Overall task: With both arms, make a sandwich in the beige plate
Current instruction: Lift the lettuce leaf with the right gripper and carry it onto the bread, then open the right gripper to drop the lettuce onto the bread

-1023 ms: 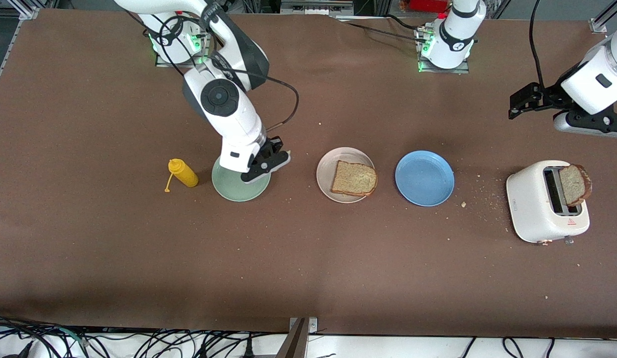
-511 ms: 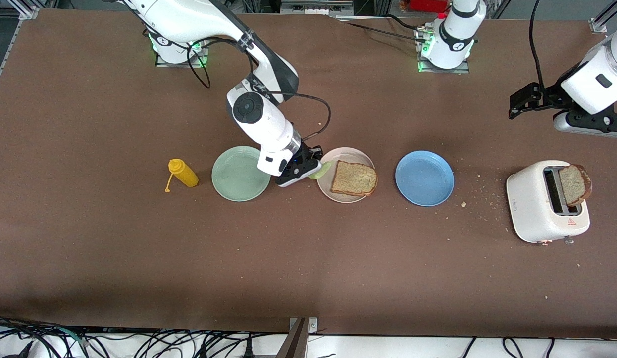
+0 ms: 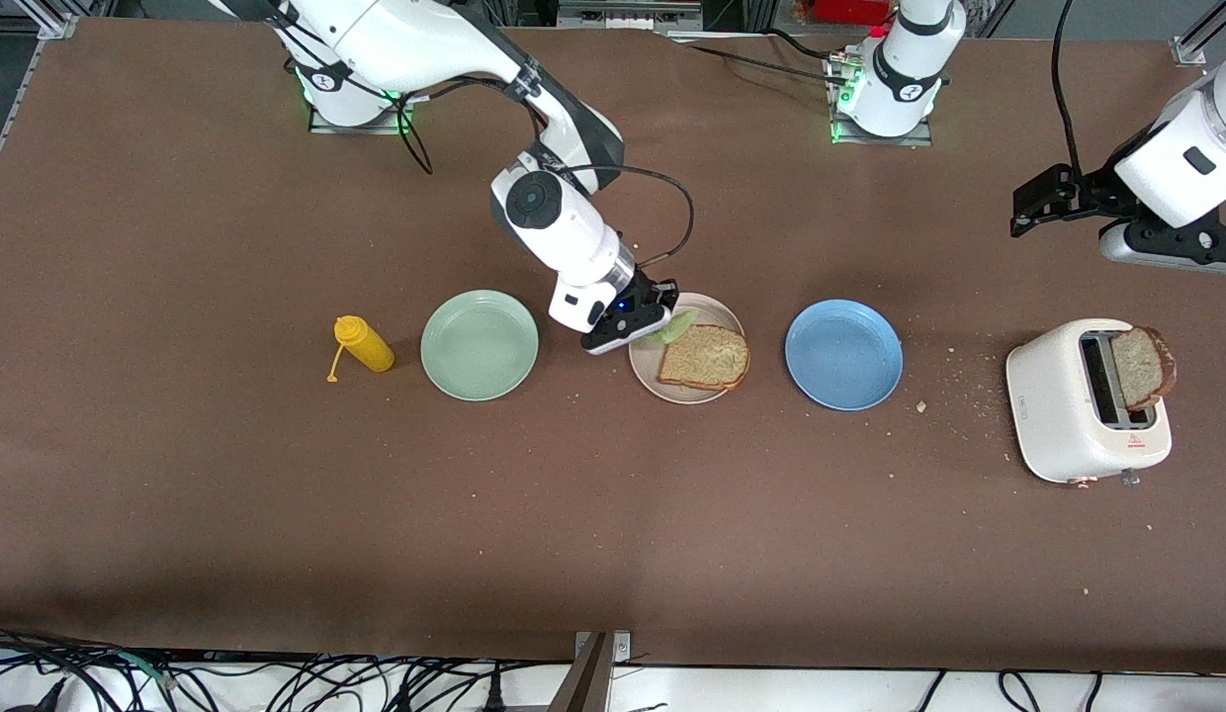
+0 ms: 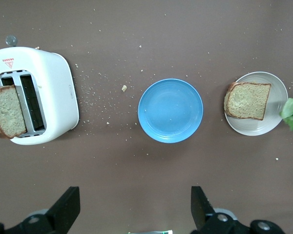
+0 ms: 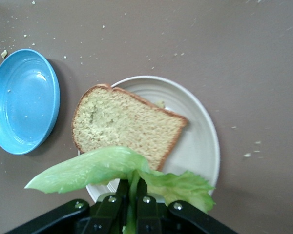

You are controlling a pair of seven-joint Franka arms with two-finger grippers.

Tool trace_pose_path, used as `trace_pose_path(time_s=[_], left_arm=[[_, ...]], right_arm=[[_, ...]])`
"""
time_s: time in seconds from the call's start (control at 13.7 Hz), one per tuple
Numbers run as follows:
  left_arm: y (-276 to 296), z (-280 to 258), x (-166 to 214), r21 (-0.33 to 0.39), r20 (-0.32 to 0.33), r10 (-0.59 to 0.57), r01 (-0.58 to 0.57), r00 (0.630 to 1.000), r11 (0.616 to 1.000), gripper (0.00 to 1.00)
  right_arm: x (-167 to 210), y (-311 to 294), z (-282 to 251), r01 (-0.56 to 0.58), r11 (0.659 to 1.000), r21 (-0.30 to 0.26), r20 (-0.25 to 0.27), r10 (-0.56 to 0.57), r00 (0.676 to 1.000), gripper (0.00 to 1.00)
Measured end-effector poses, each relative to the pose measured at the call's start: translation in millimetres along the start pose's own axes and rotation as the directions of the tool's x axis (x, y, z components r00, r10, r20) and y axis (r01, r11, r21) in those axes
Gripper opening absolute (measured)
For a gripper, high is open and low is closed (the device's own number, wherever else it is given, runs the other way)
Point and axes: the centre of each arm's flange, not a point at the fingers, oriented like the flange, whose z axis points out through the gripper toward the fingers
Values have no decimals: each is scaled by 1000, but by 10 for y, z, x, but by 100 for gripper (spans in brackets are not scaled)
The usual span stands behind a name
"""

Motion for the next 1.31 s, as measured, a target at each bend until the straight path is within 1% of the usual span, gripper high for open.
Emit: trace_pose_path(time_s=[0.15,0.22,0.29,0.37,0.44,0.66,0.8,0.88,0.95,1.17,1.24,1.31], left_arm=[[0,0,0,0,0,0,0,1000,1000,100],[0,0,0,0,0,0,0,1000,1000,100],[0,0,0,0,0,0,0,1000,1000,100],[0,0,0,0,0,0,0,1000,1000,100],[0,0,0,0,0,0,0,1000,1000,100],[0,0,0,0,0,0,0,1000,1000,100],[3,0,0,0,0,1,-1,1000,1000,100],[6,0,0,0,0,1,-1,1000,1000,100],[8,0,0,0,0,1,-1,1000,1000,100],[10,0,0,0,0,2,-2,1000,1000,100],[11,0,0,0,0,2,-2,1000,1000,100],[11,0,0,0,0,2,-2,1000,1000,100]], right_arm=[[-136,-65,191,-4,1000,11,-2,4,1000,9],[-164,-92,220,0,1000,13,0,0,1000,15],[-166,-111,216,6,1000,13,-2,-6,1000,15],[-150,-124,202,19,1000,11,-9,-19,1000,20],[-134,-125,191,35,999,5,-15,-35,999,28],[-115,-89,197,47,999,-6,-19,-47,999,62],[-115,-86,199,48,999,-6,-19,-48,999,80],[-112,-88,197,49,999,-6,-20,-49,999,92],[-101,-94,187,50,999,-5,-23,-51,998,99],[18,-90,87,48,999,-1,-45,-48,998,100],[74,-52,27,45,999,-11,-43,-45,998,100],[120,5,-43,40,999,-31,-19,-41,999,100]])
